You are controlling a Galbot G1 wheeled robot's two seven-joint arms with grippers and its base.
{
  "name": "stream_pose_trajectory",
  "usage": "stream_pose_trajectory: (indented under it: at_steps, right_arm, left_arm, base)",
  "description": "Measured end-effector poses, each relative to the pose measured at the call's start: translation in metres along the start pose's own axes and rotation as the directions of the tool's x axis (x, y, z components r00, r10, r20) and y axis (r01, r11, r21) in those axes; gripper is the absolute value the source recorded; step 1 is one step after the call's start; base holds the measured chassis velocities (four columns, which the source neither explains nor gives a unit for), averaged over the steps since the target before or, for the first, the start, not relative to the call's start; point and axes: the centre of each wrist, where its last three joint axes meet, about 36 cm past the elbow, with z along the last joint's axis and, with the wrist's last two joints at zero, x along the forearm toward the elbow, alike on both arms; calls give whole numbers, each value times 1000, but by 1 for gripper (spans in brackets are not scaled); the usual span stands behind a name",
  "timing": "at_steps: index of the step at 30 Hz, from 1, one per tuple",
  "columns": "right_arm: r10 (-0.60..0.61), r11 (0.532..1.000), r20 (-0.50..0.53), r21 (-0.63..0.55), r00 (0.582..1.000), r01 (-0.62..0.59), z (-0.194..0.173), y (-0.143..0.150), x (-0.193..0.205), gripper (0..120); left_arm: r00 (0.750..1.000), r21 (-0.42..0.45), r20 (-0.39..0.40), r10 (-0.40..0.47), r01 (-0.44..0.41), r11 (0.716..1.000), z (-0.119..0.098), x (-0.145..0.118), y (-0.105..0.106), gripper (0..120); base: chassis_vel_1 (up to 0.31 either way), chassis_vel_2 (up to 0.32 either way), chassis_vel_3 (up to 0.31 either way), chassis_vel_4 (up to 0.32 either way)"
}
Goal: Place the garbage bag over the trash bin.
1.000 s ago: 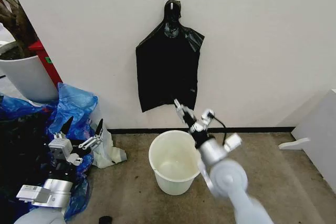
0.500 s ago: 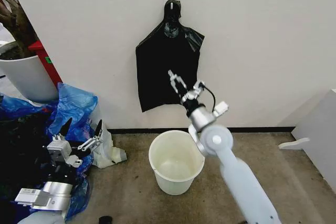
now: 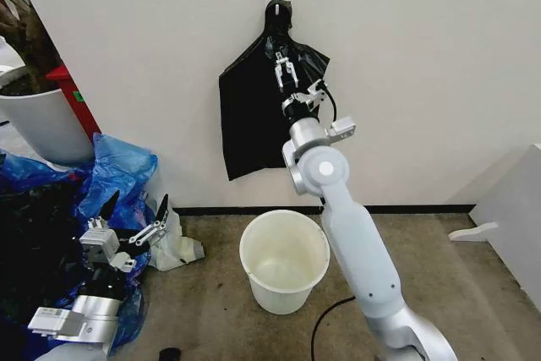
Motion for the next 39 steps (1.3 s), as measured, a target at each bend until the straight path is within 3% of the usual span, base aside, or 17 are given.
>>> stream_pose_trajectory:
  at_steps: [10,20,39]
  right_arm:
    - [13,1000,8,3,1000,-13,-4,2,-17,100]
    - [-34,999,-7,2,999,34,-3,25,-26,100]
    - [-44,998,-34,39,998,45,3,27,-33,99]
  left_arm:
    - [1000,-8,4,-9,9,1000,-6,5,-4,100]
    - [1000,-12,10,-12,12,1000,-10,8,-9,100]
    - [1000,-14,17,-16,16,1000,-13,10,-13,100]
  base:
    - [0,0,0,0]
    - [0,0,0,0]
    - [0,0,0,0]
